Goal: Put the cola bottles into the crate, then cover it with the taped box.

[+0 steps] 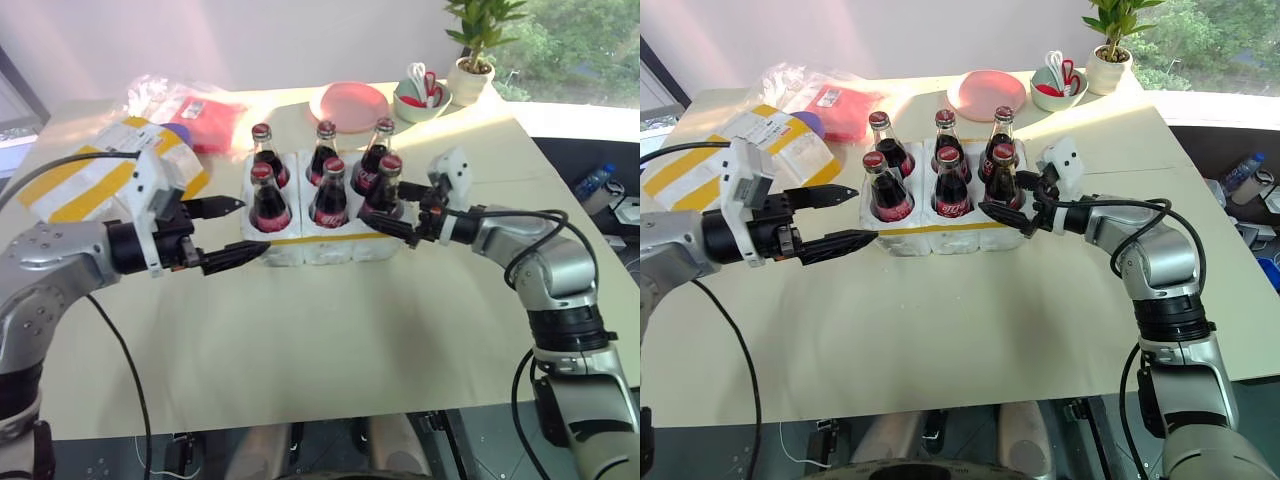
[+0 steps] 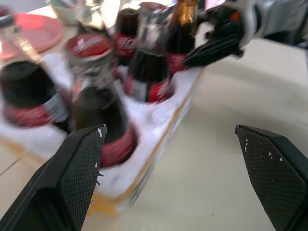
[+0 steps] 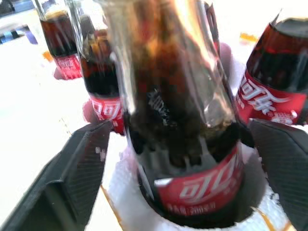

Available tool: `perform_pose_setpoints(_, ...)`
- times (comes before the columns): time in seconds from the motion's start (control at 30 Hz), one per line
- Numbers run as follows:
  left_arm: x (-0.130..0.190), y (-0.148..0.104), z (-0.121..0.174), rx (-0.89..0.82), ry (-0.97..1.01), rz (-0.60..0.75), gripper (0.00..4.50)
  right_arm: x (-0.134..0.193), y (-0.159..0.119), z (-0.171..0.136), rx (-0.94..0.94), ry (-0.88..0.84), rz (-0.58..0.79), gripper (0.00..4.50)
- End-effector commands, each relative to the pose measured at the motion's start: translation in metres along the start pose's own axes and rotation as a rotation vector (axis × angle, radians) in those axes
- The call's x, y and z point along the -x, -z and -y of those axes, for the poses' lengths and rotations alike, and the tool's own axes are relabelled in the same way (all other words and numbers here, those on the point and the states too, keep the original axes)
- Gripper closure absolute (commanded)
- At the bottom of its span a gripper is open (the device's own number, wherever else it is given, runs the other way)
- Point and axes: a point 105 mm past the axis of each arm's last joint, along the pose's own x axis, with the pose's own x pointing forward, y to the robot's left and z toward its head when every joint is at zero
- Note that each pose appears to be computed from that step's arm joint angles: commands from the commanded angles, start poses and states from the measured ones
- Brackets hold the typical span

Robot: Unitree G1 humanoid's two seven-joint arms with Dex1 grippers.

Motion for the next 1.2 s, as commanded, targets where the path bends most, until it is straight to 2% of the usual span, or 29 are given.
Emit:
perform_pose_setpoints(0.03, 0.030, -0.005, -0.021, -0.111, -0.191, -0.024, 0.00, 0.025, -0.034, 0.001, 0.084, -0.012, 0.042, 0.07)
perform_pose_setpoints(0.17, 0.078, 0.008, -0.050, -0.239, -0.482, -0.169, 0.00, 0.066, -0.077, -0.010, 0.134, -0.105, 0.113, 0.07)
perform_pose_setpoints(0.27, 0.118, 0.020, -0.063, -0.347, -0.658, -0.309, 0.00, 0.099, -0.095, -0.012, 0.165, -0.130, 0.136, 0.07)
perform_pose_setpoints(0.33, 0.146, 0.028, -0.070, -0.427, -0.771, -0.422, 0.00, 0.117, -0.098, -0.006, 0.154, -0.110, 0.117, 0.07)
perform_pose_setpoints(0.5, 0.192, 0.074, -0.087, -0.617, -0.892, -0.791, 0.00, 0.137, -0.086, 0.006, 0.167, -0.047, 0.044, 0.07)
perform_pose_setpoints(0.6, 0.192, 0.086, -0.102, -0.714, -0.907, -0.863, 0.00, 0.136, -0.087, 0.002, 0.181, -0.064, 0.051, 0.07)
perform_pose_setpoints(0.73, 0.169, 0.108, -0.130, -0.826, -0.926, -0.902, 0.00, 0.140, -0.097, -0.009, 0.212, -0.095, 0.073, 0.07)
perform_pose_setpoints(0.93, 0.150, 0.129, -0.148, -0.863, -0.945, -0.921, 0.00, 0.151, -0.116, -0.015, 0.233, -0.060, 0.109, 0.07)
perform_pose_setpoints(1.2, 0.145, 0.145, -0.171, -0.854, -0.999, -0.938, 0.00, 0.165, -0.121, -0.020, 0.246, -0.012, 0.094, 0.07)
